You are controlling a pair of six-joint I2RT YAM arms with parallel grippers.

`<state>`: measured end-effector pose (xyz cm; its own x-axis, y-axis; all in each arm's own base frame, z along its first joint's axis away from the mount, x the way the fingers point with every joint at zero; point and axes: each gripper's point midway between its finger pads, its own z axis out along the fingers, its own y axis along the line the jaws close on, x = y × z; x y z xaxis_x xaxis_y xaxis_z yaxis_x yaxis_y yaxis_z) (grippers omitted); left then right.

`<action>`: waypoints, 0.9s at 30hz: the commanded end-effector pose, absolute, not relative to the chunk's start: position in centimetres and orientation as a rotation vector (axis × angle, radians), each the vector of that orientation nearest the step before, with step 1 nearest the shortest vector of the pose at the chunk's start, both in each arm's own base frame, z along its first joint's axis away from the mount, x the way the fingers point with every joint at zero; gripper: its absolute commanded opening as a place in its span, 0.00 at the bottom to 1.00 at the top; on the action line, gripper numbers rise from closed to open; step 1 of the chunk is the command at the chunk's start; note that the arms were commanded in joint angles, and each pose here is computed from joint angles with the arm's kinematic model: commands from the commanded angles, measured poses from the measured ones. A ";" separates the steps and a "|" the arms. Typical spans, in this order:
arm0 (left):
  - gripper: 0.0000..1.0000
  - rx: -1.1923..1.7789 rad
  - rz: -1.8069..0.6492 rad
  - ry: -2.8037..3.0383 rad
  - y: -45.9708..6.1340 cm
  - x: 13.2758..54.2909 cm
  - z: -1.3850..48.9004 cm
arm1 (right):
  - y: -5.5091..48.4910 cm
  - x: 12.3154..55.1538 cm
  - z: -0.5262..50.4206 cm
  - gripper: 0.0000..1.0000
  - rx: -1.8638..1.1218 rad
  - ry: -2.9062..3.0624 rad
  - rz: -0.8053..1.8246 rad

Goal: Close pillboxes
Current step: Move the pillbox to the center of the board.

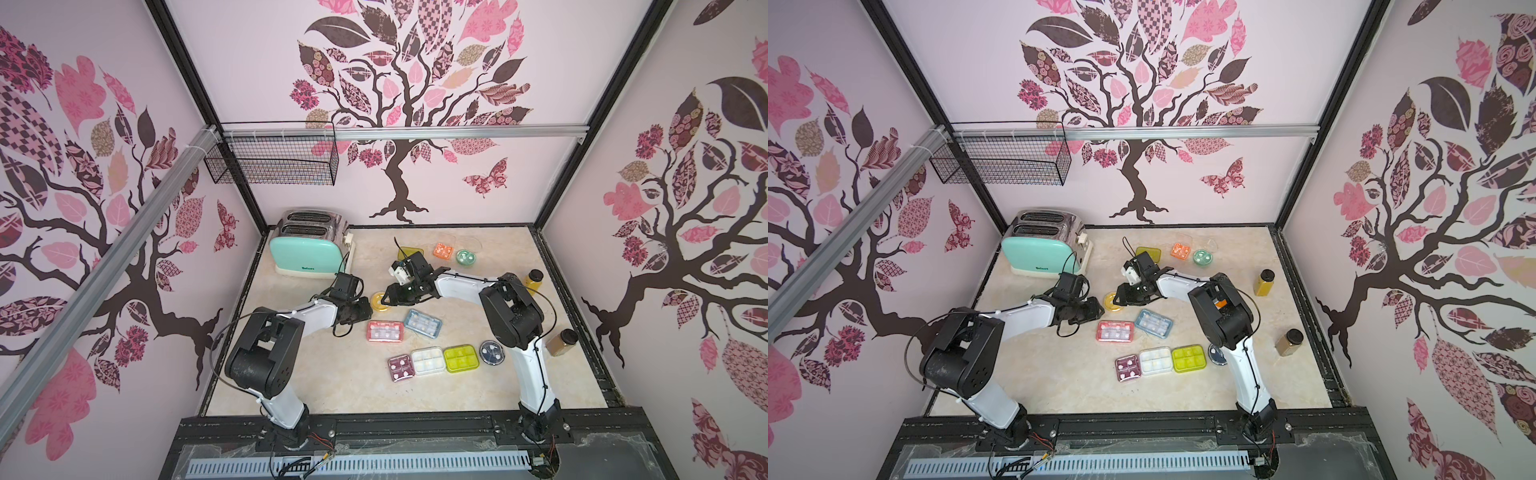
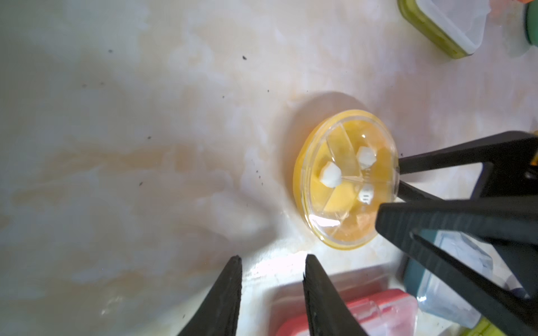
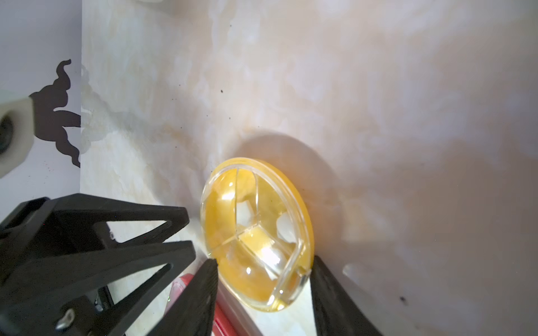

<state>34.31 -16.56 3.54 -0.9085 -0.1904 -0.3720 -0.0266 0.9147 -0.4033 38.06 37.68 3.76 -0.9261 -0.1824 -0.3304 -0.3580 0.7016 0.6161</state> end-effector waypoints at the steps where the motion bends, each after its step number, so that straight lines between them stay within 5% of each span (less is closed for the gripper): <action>1: 0.40 -0.136 -0.497 2.640 -15.7 33.9 5.6 | 39.1 38.1 4.4 0.52 -0.457 2.649 1.091; 8: 0.52 -0.019 -0.461 2.558 -15.8 35.2 9.7 | 38.6 38.9 7.5 0.56 -0.479 2.572 1.060; 17: 0.58 0.087 -0.470 2.538 -17.9 39.5 11.5 | 29.2 39.2 11.9 0.75 -0.320 2.531 0.965; 21: 0.70 0.140 -0.493 2.557 -19.4 41.5 11.6 | 25.5 37.8 11.2 0.83 -0.238 2.559 0.941; 24: 0.73 0.174 -0.495 2.554 -20.2 42.9 11.6 | 23.5 36.9 11.4 0.99 -0.126 2.549 0.907; 27: 0.74 0.206 -0.482 2.554 -20.7 44.1 11.6 | 22.1 36.0 11.8 0.99 -0.043 2.492 0.892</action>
<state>43.66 -20.05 11.25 -0.8525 0.0061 -0.5226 0.1962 0.9305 -0.3092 35.97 22.58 10.22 -0.9099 0.0652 -0.4096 -0.2053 0.7873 0.5813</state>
